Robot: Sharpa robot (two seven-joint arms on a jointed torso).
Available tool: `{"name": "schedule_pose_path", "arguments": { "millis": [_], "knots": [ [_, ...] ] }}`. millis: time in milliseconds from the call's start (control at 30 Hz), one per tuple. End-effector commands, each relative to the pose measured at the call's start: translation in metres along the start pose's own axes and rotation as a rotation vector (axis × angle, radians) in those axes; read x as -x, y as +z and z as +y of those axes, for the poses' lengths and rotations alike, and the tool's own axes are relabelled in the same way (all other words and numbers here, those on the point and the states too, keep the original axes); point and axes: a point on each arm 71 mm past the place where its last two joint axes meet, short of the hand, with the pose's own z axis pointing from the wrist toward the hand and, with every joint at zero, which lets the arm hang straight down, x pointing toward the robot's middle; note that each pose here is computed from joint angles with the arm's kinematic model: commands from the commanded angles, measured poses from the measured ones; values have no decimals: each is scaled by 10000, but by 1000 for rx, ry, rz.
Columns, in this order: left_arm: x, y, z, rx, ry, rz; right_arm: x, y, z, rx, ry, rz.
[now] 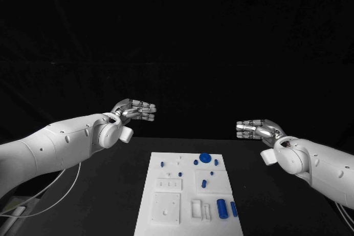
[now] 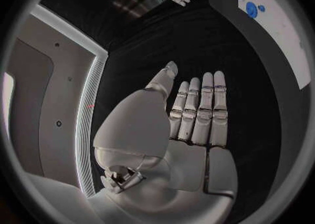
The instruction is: Assemble the parts on the task board
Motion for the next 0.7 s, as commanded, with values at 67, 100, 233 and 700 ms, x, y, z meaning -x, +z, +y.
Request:
{"name": "schedule_pose_path", "arguments": {
  "millis": [67, 100, 233, 700],
  "knots": [
    [-11, 4, -17, -15, -8, 6, -6, 1, 8, 12, 6, 4],
    [-11, 4, -17, -15, -8, 6, -6, 1, 8, 12, 6, 4],
    [-11, 4, -17, -15, -8, 5, -5, 1, 7, 12, 5, 4],
    [-11, 5, -17, -15, -8, 5, -5, 0, 6, 12, 6, 4]
  ]
}}
